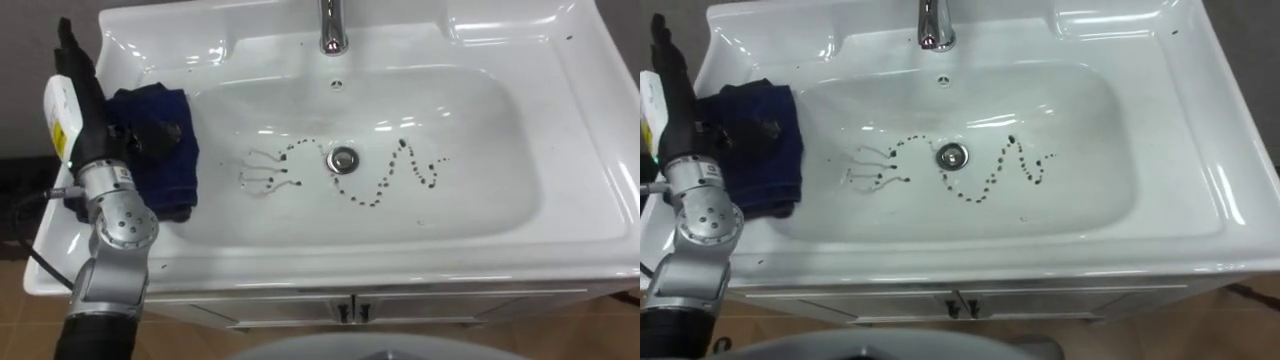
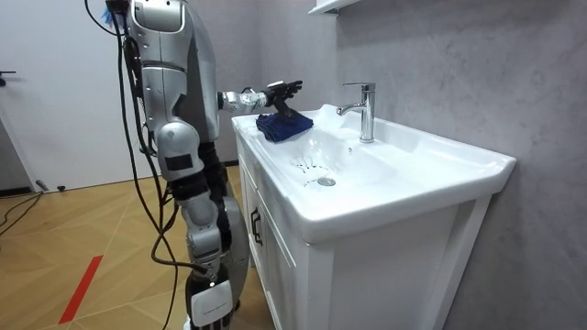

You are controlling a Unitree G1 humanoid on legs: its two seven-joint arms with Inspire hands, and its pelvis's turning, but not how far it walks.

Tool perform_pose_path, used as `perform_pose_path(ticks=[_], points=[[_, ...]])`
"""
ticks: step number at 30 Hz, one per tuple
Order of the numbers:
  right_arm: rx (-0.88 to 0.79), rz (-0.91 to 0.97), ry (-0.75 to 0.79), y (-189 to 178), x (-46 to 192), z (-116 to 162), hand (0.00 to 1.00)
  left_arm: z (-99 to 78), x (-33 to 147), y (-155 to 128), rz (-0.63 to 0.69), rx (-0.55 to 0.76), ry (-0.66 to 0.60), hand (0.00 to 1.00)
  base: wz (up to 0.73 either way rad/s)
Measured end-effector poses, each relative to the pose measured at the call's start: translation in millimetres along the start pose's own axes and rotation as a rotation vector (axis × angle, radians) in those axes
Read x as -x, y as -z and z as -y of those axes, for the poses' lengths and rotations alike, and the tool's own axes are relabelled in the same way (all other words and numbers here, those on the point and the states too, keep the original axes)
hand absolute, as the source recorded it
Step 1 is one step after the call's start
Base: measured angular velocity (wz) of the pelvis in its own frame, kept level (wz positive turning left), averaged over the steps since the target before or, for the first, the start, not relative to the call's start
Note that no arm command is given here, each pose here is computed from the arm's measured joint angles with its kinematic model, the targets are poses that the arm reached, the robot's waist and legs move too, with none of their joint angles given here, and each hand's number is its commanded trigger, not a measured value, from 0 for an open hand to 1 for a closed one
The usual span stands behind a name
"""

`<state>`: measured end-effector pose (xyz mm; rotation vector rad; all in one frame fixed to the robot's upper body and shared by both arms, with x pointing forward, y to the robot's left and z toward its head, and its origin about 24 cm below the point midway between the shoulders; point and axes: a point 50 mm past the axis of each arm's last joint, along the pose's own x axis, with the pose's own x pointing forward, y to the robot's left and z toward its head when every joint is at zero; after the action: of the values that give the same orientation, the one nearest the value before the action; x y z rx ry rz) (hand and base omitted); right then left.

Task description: Wipe basin

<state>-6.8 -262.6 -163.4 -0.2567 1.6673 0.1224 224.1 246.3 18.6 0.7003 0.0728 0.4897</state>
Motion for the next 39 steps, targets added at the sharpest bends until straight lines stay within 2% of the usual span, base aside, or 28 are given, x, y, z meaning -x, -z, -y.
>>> perform_pose_path(ticks=[8, 16, 39], points=[[0.007, 0.024, 0.029, -7.8, 0.7, 2.8, 0.00, 15.7, 9.9, 24.6, -0.094, -0.056, 0.077, 0.00, 0.00], [0.022, 0.025, 0.033, -9.8, 0.6, 2.2, 0.00, 28.3, 18.3, 30.2, -0.111, -0.081, 0.132, 0.00, 0.00], [0.006, 0.041, 0.043, -17.2, 1.8, 4.4, 0.00, 33.2, 28.1, 40.8, -0.099, -0.256, 0.178, 0.00, 0.00]])
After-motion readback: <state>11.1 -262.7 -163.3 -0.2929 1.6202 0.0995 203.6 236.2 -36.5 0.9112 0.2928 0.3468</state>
